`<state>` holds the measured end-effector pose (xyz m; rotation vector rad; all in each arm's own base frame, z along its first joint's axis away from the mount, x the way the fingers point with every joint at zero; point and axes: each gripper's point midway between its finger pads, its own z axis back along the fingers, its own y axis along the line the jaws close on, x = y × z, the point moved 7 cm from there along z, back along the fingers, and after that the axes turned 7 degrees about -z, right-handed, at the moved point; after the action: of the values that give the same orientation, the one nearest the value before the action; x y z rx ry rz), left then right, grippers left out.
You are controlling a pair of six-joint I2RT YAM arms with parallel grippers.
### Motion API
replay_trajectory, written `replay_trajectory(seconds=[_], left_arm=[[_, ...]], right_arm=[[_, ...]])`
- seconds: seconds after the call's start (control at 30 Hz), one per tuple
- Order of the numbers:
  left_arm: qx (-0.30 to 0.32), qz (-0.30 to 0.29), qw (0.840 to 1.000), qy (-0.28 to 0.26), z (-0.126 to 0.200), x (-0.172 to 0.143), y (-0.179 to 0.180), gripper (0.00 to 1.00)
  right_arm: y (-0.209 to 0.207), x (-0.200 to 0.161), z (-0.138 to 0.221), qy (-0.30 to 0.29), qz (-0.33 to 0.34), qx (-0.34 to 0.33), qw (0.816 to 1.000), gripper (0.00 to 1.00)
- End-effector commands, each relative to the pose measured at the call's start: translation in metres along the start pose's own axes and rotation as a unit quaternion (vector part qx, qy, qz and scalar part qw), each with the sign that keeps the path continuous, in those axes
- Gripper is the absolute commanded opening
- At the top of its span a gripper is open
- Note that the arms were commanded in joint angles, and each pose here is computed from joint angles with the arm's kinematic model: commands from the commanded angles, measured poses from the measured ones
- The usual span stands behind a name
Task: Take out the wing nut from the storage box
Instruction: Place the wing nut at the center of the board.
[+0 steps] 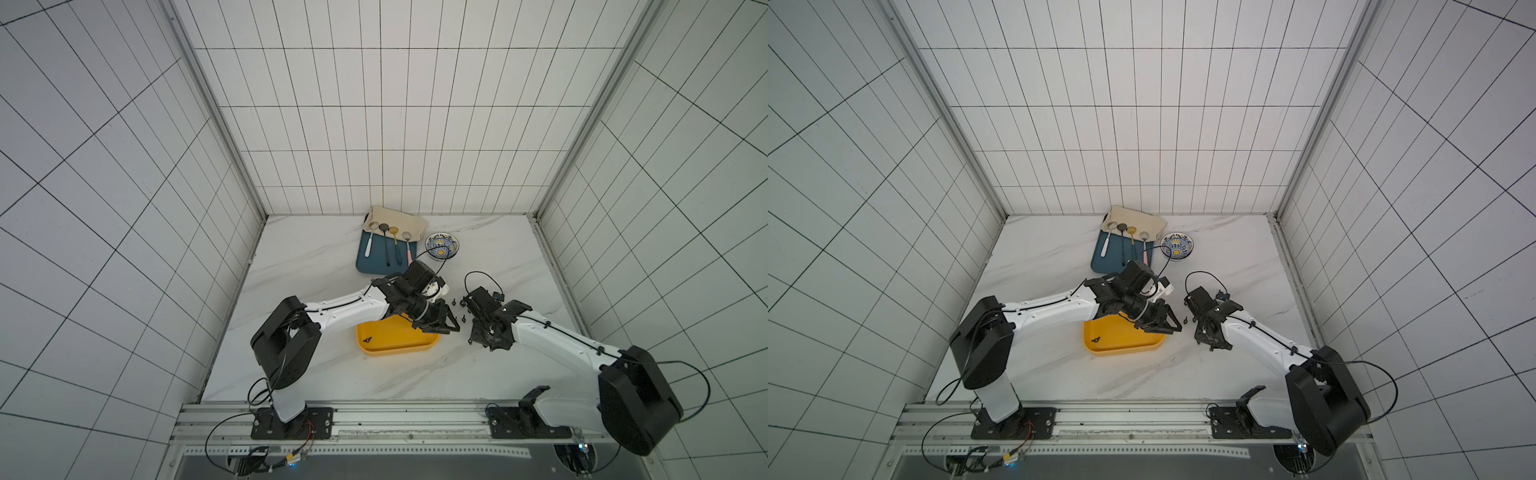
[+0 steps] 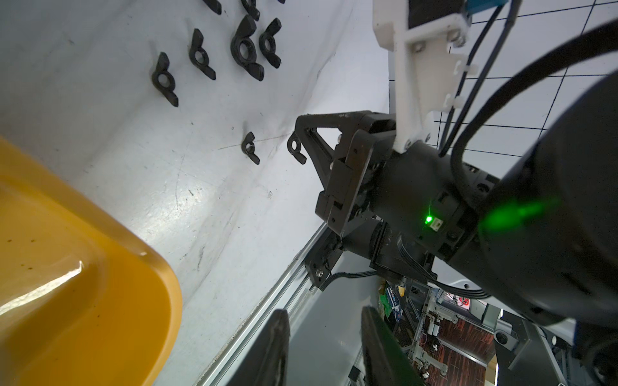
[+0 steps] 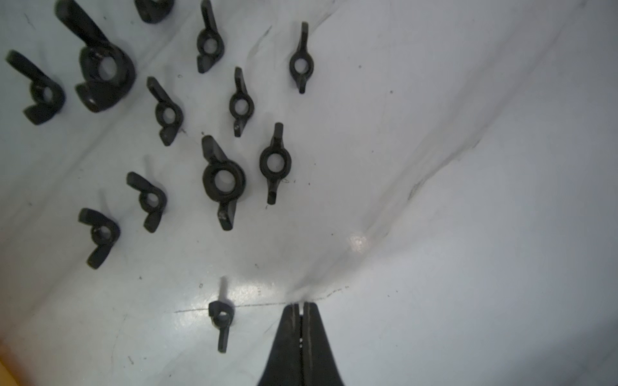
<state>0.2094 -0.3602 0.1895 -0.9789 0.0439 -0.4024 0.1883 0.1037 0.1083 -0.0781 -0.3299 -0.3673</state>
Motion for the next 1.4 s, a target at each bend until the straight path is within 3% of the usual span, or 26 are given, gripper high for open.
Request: replay_trajectory(seconds=[0.0, 0.4, 1.0, 1.07, 1.2, 1.3, 1.37], left_arm=[[0.0, -0.001, 1.0, -0.009, 0.005, 0.001, 0.006, 0.39], [0.003, 0.007, 1.0, -0.005, 0.004, 0.001, 0.015, 0.39], [0.017, 0.02, 0.999, -0.039, 0.035, 0.007, 0.023, 0.4], [0.025, 0.026, 0.998, -0.053, 0.046, 0.008, 0.027, 0.4], [0.039, 0.059, 0.991, -0.111, 0.094, 0.006, 0.05, 0.4], [0.063, 0.115, 0.976, -0.173, 0.148, 0.003, 0.088, 0.4], [0.083, 0.148, 0.962, -0.212, 0.178, -0.005, 0.11, 0.39]], right_arm=[[-0.002, 0.0, -0.011, -0.006, -0.017, -0.009, 1.0, 0.0], [-0.004, -0.005, -0.023, 0.007, -0.022, -0.016, 1.0, 0.0], [-0.004, 0.011, 0.014, -0.027, -0.021, 0.015, 0.999, 0.19], [-0.002, 0.012, 0.023, -0.03, 0.005, 0.022, 0.999, 0.18], [0.028, 0.0, 0.041, -0.024, 0.098, 0.081, 0.992, 0.0], [0.066, -0.023, 0.055, -0.013, 0.186, 0.13, 0.974, 0.0], [0.091, -0.045, 0.07, -0.005, 0.256, 0.163, 0.953, 0.0]])
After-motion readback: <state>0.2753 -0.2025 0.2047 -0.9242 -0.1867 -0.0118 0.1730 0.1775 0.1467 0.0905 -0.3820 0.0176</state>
